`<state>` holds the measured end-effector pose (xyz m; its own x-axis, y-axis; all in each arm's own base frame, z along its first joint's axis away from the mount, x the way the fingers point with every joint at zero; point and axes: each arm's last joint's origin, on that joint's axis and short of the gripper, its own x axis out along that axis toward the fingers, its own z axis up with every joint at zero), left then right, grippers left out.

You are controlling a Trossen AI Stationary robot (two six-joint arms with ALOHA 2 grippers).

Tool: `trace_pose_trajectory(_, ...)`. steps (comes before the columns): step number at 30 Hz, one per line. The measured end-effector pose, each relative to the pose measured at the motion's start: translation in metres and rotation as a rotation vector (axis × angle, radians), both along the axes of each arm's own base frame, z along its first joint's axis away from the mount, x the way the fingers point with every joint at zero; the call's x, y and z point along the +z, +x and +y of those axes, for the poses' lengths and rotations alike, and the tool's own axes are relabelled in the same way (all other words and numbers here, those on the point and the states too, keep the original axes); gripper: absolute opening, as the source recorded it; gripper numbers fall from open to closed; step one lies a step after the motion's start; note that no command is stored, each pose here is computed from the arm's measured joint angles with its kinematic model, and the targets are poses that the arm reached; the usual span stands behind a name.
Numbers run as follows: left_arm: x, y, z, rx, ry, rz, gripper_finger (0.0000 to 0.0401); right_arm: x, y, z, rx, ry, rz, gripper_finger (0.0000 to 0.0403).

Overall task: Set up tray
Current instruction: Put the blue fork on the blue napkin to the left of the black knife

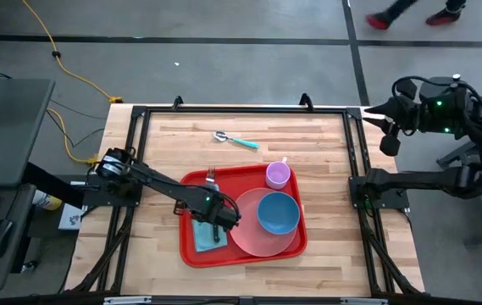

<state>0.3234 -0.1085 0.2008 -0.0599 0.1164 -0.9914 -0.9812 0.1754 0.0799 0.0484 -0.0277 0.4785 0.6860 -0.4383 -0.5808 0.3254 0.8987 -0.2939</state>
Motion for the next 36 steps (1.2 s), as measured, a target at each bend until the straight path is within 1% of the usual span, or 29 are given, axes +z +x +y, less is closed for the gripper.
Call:
trace_pose_trajectory(4, -0.002, 0.002, -0.002, -0.002, -0.019, -0.007, 0.0034, 0.000, -0.003, 0.002, 0.005, 0.001, -0.008, 0.0078)
trace_pose_trajectory(7, -0.003, 0.005, -0.005, -0.005, -0.050, -0.042, 0.0034, 0.000, -0.004, 0.002, 0.007, 0.003, -0.010, 0.0078)
trace_pose_trajectory(10, -0.009, 0.009, -0.008, -0.008, -0.065, -0.046, 0.0034, 0.000, -0.005, 0.003, 0.013, 0.008, -0.010, 0.0078)
trace_pose_trajectory(12, -0.016, 0.009, -0.011, -0.010, -0.081, -0.014, 0.0033, -0.001, -0.006, 0.004, 0.014, 0.009, -0.006, 0.0078)
trace_pose_trajectory(16, -0.032, 0.013, -0.018, -0.010, -0.153, 0.029, 0.0033, -0.001, -0.008, 0.005, 0.014, 0.007, -0.009, 0.0078)
trace_pose_trajectory(19, -0.037, 0.018, -0.023, -0.020, -0.173, -0.005, 0.0033, -0.001, -0.009, 0.005, 0.013, 0.004, -0.011, 0.0078)
trace_pose_trajectory(22, -0.036, 0.021, -0.023, -0.017, -0.167, -0.039, 0.0033, -0.001, -0.009, 0.005, 0.015, 0.002, -0.009, 0.0078)
trace_pose_trajectory(25, -0.030, 0.019, -0.021, -0.015, -0.152, -0.019, 0.0033, -0.001, -0.008, 0.005, 0.019, -0.004, -0.005, 0.0078)
trace_pose_trajectory(27, -0.027, 0.021, -0.023, -0.020, -0.162, -0.037, 0.0033, -0.001, -0.008, 0.005, 0.019, -0.004, -0.004, 0.0078)
trace_pose_trajectory(36, -0.024, 0.020, -0.022, -0.018, -0.170, -0.006, 0.0033, -0.001, -0.009, 0.005, 0.020, -0.004, -0.005, 0.0078)
